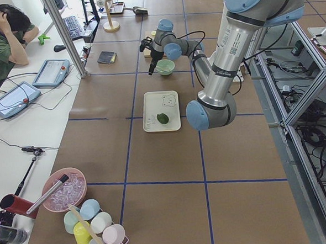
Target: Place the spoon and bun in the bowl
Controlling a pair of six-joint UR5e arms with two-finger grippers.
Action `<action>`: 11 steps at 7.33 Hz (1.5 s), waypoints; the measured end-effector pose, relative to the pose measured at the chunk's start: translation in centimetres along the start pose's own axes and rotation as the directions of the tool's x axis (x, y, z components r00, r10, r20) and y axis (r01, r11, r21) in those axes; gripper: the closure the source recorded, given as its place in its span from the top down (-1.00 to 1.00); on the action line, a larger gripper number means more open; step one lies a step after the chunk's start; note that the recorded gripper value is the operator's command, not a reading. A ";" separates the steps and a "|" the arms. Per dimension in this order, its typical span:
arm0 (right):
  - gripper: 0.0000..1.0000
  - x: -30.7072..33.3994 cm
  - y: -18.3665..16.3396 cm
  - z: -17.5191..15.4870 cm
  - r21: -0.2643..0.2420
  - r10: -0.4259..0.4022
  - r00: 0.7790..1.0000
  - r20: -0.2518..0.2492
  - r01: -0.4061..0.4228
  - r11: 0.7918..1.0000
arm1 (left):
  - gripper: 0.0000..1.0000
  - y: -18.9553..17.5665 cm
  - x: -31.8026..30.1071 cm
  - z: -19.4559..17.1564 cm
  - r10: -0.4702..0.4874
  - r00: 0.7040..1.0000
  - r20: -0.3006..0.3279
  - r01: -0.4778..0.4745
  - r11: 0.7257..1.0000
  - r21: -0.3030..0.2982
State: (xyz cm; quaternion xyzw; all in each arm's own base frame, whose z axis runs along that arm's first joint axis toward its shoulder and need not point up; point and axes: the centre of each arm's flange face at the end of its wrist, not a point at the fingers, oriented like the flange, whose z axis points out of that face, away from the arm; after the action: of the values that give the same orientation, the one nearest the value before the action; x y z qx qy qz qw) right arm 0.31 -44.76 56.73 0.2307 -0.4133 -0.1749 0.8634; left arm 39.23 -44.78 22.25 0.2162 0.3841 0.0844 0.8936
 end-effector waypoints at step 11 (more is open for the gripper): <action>1.00 -26.3 -19.8 5.6 -0.084 0.153 0.987 0.052 -0.148 0.985 | 1.00 20.5 -56.5 -8.9 -0.078 0.997 -0.021 0.068 0.947 -0.313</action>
State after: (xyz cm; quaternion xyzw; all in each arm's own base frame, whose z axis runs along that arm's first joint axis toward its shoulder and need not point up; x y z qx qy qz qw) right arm -22.07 -49.67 32.47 0.1590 -0.4473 -0.1320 0.8702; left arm -5.91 -41.55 62.84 0.0564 0.3882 0.1144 0.9127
